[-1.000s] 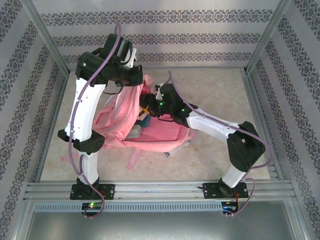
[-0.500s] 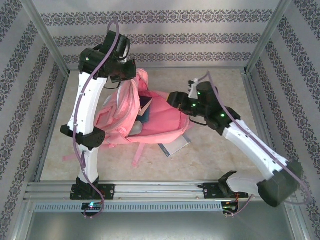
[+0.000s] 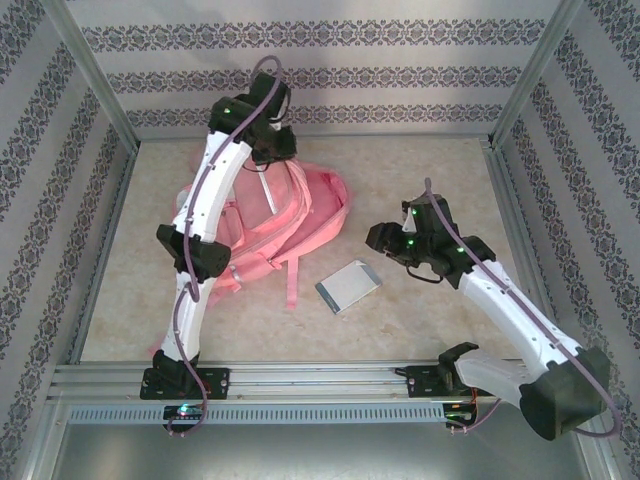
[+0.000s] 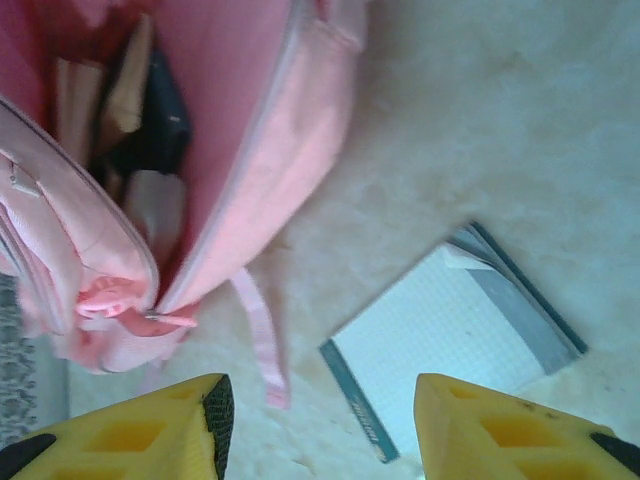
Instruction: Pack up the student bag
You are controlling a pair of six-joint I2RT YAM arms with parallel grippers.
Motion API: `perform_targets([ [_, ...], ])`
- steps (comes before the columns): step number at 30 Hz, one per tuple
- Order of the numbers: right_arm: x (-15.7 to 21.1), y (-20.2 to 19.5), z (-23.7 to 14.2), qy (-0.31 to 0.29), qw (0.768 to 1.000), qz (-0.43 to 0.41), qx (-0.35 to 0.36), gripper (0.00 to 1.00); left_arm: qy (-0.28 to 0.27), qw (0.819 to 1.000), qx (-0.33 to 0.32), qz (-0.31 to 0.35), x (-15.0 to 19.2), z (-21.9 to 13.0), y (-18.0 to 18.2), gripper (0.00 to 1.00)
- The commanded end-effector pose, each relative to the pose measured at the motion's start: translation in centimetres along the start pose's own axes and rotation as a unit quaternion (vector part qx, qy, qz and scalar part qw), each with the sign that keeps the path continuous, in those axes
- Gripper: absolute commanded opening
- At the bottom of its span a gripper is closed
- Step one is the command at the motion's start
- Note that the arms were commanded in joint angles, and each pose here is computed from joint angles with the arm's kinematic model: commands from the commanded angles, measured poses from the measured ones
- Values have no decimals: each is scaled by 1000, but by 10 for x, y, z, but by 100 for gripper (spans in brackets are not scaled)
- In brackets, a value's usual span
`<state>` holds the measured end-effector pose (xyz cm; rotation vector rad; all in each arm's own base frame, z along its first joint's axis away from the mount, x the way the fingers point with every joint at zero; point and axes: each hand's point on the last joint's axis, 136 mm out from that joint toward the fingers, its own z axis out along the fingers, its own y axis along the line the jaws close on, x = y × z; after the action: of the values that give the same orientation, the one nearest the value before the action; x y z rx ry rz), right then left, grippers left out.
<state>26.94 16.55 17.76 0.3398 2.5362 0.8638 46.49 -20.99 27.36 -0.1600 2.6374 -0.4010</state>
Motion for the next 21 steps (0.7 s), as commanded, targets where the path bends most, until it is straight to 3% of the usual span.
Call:
perform_targets([
  [1,18,-30,17,52,997,-21,44,51,36,998,11,45,33,-15,-21,36],
  [6,17,-54,39,81,991,-49,98,51,52,995,-5,85,63,-29,-37,50],
  [13,15,-76,71,134,976,-79,152,51,67,993,-14,94,90,-25,-43,53],
  [16,12,-79,82,144,971,-92,166,51,60,997,50,1,108,-4,-39,54],
  [19,14,-79,88,157,966,-109,174,52,51,983,142,-110,130,12,-37,54],
  [21,19,-79,91,167,966,-110,166,52,46,974,166,-150,150,19,-29,55],
])
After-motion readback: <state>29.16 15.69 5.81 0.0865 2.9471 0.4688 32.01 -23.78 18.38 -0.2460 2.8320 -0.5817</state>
